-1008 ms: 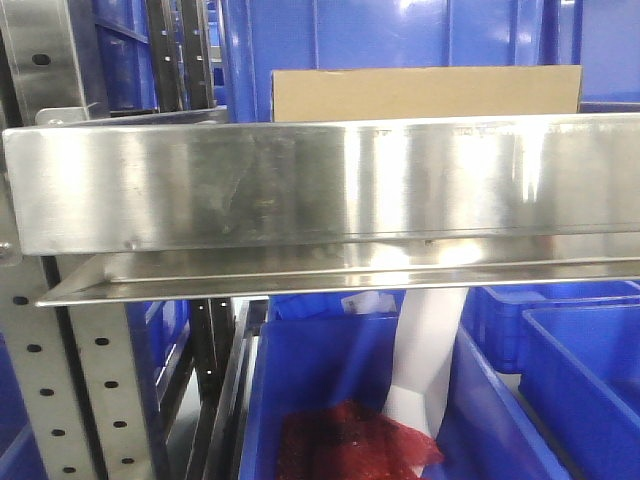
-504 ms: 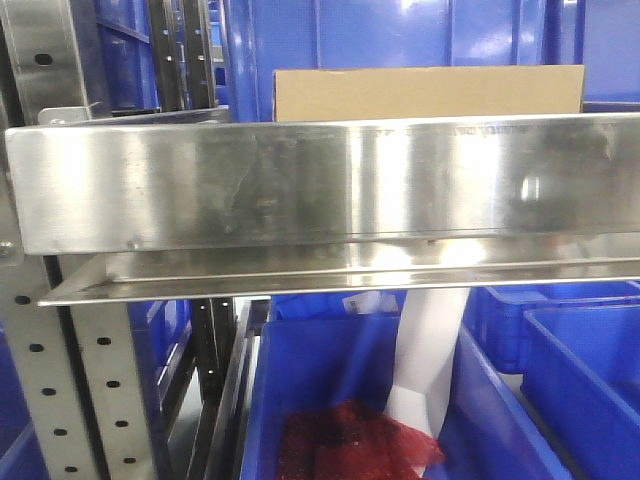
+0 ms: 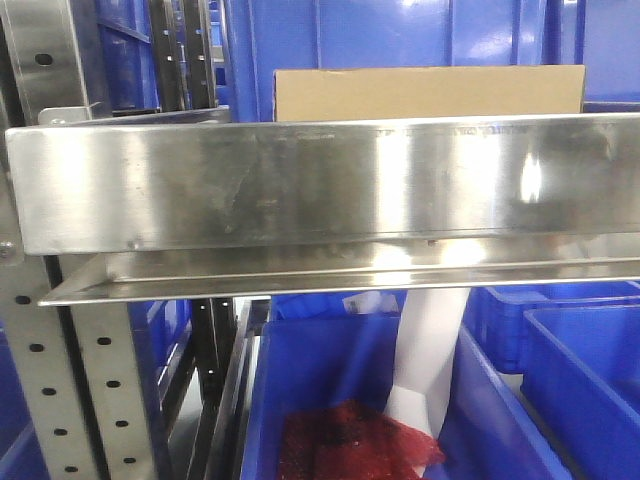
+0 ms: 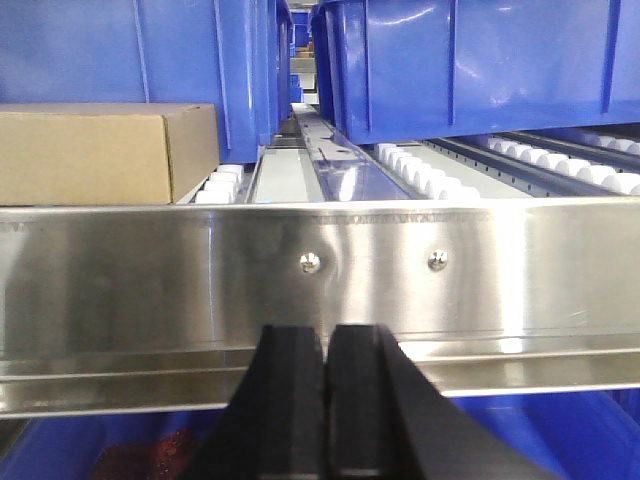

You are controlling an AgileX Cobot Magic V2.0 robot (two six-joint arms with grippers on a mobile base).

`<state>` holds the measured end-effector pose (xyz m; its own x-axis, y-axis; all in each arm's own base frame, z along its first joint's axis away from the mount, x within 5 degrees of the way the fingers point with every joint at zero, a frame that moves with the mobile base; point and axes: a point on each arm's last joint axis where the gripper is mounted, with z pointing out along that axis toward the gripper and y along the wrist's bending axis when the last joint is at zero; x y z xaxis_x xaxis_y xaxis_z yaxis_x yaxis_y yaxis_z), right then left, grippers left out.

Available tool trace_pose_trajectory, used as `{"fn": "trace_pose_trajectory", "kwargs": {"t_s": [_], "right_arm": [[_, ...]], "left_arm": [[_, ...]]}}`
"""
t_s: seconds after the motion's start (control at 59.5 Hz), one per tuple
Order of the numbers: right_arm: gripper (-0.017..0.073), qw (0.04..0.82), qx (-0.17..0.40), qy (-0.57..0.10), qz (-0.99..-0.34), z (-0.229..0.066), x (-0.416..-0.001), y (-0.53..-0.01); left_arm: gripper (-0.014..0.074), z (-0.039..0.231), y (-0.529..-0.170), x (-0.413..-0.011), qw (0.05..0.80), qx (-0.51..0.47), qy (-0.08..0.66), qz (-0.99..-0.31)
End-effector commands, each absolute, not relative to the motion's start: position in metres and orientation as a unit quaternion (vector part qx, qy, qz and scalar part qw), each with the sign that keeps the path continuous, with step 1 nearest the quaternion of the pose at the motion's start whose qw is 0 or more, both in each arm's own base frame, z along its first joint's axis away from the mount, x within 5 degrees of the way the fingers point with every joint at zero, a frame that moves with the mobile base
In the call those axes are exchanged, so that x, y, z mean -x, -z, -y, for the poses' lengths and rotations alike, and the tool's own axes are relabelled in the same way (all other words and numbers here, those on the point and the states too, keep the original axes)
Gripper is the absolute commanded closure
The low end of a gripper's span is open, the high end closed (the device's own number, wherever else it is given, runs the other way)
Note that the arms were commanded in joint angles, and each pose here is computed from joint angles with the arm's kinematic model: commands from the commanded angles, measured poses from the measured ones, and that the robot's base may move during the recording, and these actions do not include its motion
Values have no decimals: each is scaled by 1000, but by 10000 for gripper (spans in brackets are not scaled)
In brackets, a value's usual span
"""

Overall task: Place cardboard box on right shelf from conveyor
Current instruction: 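Withdraw the open right gripper from the box on the shelf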

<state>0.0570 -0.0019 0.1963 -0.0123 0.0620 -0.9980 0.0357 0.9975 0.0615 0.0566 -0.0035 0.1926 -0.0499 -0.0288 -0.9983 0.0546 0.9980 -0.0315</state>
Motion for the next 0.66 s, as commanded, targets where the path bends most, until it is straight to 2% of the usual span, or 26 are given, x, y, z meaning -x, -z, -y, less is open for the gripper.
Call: {"fn": "trace_pose_trajectory", "kwargs": {"t_s": [0.0,0.639], "right_arm": [[496,740,-33,-3,-672,3,-55,-207],[496,740,-33,-3,-672,3,-55,-207]], "left_arm": [[710,3,-198,-56,721,-5,32,-692],[710,3,-198,-56,721,-5,32,-692]]}}
